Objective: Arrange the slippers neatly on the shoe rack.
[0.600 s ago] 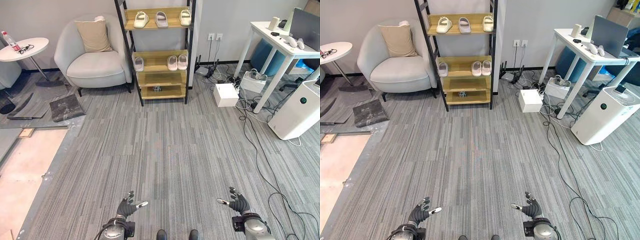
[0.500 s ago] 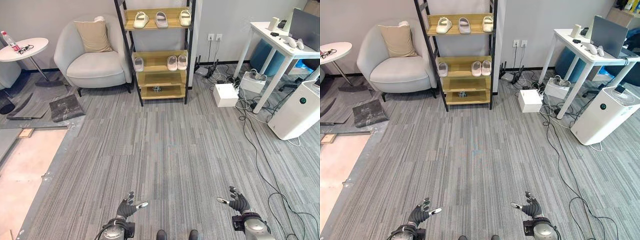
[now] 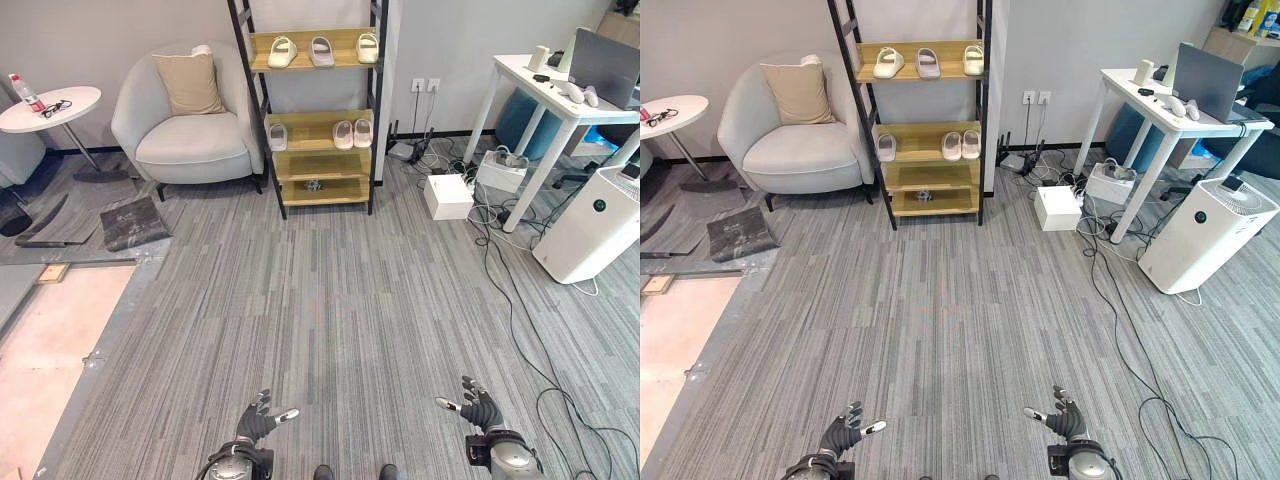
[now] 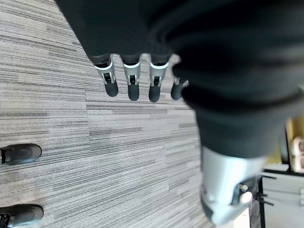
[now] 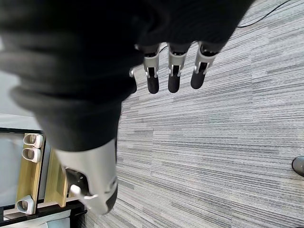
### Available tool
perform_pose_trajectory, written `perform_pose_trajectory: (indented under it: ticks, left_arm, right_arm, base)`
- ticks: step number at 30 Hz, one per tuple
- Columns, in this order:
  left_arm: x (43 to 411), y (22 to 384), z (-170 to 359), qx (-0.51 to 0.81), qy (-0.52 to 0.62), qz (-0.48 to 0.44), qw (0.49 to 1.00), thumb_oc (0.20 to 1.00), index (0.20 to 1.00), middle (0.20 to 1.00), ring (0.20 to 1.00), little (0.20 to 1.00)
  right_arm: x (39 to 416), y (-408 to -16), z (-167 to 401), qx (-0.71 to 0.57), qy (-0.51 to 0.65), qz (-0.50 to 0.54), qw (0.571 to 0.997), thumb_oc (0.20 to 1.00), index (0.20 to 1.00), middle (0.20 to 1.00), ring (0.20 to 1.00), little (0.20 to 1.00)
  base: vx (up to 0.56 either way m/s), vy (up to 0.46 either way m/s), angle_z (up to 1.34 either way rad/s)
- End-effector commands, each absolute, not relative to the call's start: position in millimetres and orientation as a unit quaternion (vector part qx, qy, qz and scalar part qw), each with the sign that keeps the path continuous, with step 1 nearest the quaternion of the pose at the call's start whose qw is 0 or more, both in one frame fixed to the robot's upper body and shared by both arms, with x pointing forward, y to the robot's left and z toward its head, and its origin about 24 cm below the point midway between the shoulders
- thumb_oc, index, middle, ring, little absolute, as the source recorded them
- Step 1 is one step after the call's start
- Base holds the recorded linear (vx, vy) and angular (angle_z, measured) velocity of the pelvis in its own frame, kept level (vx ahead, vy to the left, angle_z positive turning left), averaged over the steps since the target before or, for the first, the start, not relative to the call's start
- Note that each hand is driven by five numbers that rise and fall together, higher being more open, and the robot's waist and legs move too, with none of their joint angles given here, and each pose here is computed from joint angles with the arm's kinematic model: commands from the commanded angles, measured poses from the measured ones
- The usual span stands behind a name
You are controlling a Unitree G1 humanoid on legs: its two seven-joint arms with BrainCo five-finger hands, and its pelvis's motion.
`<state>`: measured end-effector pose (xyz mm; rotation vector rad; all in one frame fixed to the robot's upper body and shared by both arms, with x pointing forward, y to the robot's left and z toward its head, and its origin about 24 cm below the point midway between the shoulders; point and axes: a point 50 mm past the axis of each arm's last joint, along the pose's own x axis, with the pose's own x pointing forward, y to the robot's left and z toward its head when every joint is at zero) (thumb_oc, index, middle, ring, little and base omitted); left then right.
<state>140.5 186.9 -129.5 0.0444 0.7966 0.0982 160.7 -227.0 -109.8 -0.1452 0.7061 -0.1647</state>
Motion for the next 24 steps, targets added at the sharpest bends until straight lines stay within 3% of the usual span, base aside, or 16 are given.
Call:
perform_pose_trajectory:
  ticks: [1,8,24]
  left_arm:
    - [161,188,-121,0.001,0.354,0.059,0.933,1.000,1.000,1.000,1.000,1.000]
    - [162,188,-117,-0.055,0.337,0.071,0.937,1.000,1.000,1.000,1.000,1.000]
    - [154,195,-119,-0.043,0.346,0.074,0.934,1.000,1.000,1.000,1.000,1.000]
  right_arm:
    - [179,-218,-101,-0.059,0.312,-0.065,0.946,1.000,1.000,1.000,1.000,1.000]
    - [177,-212,-103,-0.056,0.314,-0.055,0.946,1.000,1.000,1.000,1.000,1.000]
    - [173,-207,-106,-0.047,0.322,-0.039,0.945,1.000,1.000,1.000,1.000,1.000]
  base:
    - [0.00,0.000,0.00]
    - [0.00,0.000,0.00]
    - [0.00,0.001,0.00]
